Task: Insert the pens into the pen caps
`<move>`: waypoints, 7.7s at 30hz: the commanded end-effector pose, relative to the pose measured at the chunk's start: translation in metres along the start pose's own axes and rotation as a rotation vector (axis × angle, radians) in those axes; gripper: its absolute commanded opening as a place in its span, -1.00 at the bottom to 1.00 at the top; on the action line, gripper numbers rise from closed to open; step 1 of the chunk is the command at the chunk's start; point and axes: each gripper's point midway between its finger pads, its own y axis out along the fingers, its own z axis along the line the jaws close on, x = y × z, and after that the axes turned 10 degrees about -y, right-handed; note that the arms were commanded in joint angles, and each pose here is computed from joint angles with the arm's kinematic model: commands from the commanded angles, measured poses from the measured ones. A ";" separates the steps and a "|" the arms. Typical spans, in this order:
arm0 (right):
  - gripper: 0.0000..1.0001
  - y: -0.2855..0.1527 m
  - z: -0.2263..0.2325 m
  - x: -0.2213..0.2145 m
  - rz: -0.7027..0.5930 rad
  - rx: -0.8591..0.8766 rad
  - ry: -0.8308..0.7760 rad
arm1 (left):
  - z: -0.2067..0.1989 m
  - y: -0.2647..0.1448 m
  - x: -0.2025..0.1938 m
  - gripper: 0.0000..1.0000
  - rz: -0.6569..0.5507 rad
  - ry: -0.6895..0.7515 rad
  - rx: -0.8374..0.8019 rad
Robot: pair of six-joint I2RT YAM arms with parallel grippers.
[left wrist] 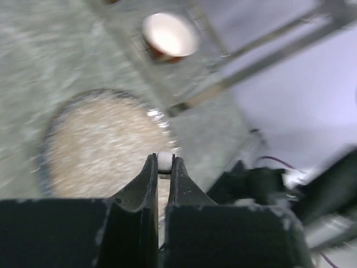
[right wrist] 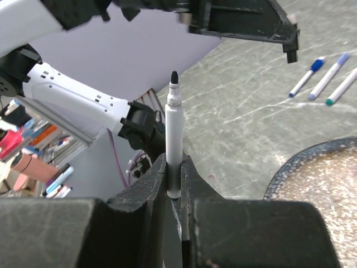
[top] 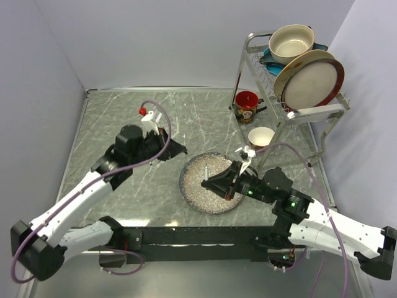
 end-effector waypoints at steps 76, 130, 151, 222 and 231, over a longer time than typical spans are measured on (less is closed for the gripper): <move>-1.00 0.038 0.045 0.004 0.020 0.088 -0.048 | -0.132 -0.113 -0.021 -0.98 0.086 0.048 -0.520; -1.00 0.037 0.045 0.028 0.013 0.035 -0.124 | -0.088 -0.098 -0.068 -0.98 0.321 0.102 -0.389; -1.00 0.057 0.025 0.105 -0.091 -0.169 -0.255 | -0.057 -0.063 -0.124 -0.98 0.487 0.052 -0.416; -0.95 0.195 -0.229 -0.097 0.657 -0.497 -0.105 | 0.024 -0.120 0.003 0.99 -0.363 0.216 0.096; -0.81 0.205 -0.275 -0.132 0.711 -0.572 -0.030 | 0.022 -0.134 0.007 0.99 -0.408 0.231 0.085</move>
